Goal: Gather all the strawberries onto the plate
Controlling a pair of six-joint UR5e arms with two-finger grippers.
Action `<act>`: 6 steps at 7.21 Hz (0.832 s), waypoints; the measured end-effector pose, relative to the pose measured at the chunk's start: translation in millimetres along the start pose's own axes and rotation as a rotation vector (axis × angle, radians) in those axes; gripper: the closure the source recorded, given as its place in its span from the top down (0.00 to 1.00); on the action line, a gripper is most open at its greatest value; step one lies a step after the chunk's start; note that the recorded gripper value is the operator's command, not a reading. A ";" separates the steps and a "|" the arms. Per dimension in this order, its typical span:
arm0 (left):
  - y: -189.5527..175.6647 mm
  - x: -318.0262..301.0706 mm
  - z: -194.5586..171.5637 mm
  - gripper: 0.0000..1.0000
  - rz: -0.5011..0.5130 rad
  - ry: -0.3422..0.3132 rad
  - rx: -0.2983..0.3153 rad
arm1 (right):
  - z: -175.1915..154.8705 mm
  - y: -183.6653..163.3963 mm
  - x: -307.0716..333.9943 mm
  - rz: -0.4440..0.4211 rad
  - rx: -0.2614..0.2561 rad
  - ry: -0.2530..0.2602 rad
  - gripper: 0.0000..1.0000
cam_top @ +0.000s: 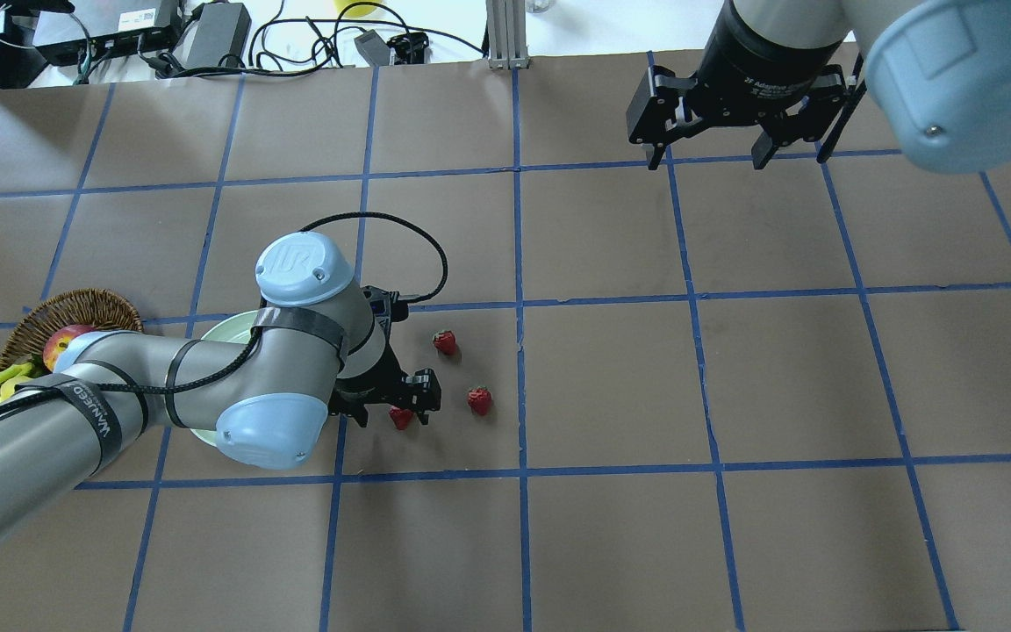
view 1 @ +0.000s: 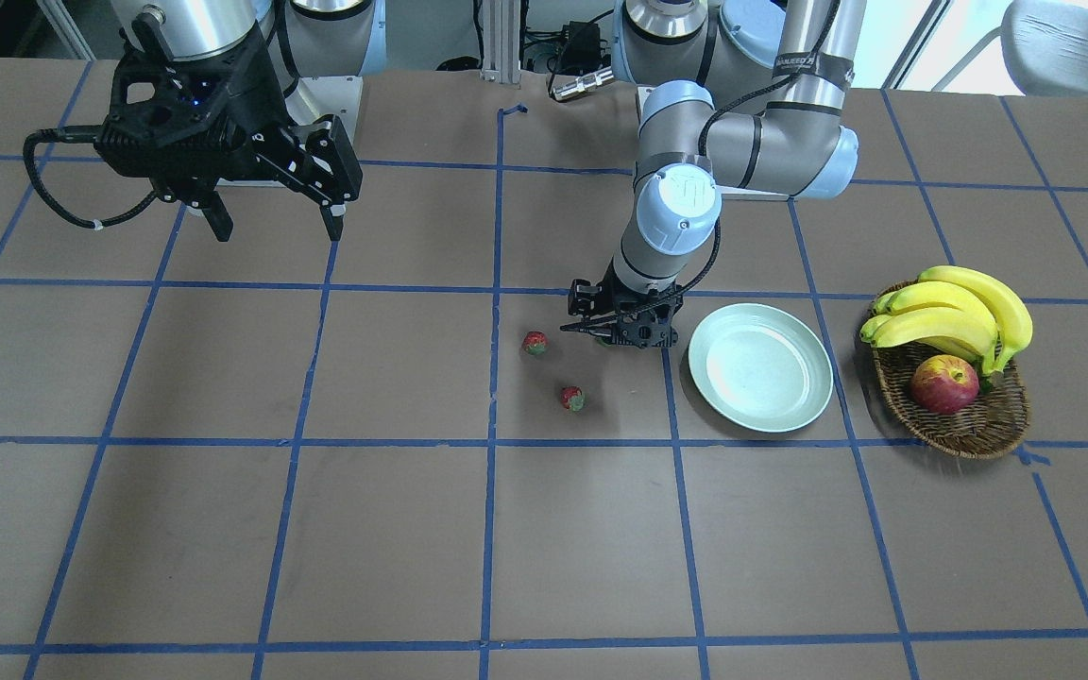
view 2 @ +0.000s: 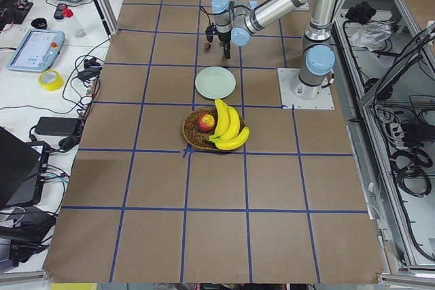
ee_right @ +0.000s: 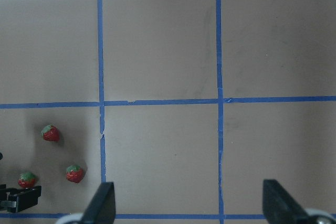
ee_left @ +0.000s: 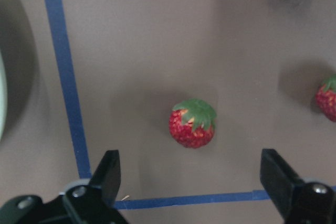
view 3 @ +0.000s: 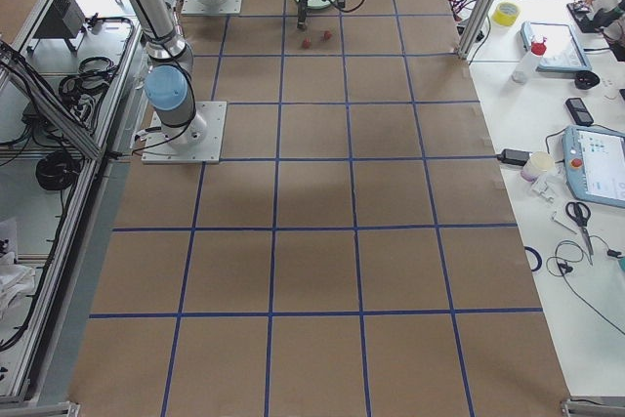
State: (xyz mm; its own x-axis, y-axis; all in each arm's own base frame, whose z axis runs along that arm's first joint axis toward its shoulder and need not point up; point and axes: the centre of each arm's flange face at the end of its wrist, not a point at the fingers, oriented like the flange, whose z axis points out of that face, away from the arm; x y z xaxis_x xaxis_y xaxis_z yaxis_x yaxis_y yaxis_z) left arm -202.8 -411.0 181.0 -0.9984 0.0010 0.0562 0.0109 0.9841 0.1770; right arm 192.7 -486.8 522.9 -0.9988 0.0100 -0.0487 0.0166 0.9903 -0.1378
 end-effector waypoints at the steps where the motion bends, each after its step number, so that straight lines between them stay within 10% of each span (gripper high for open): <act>1: 0.3 0.8 2.0 0.00 0.001 -0.002 -0.005 | 0.2 0.2 0.0 -0.002 0.001 0.000 1.00; 6: -11.5 1.4 -18.0 0.00 -0.001 -0.010 0.031 | 1.8 1.8 -0.3 -0.007 -0.002 0.000 1.00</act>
State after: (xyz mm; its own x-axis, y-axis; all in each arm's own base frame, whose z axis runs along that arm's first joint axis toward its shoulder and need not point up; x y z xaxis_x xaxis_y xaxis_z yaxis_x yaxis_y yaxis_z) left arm -203.3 -425.5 196.8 -0.9989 0.0018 0.0461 0.0086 0.9891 0.1469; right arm 193.1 -485.3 520.8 -0.9989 0.0032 -0.0475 0.0097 0.9906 -0.1363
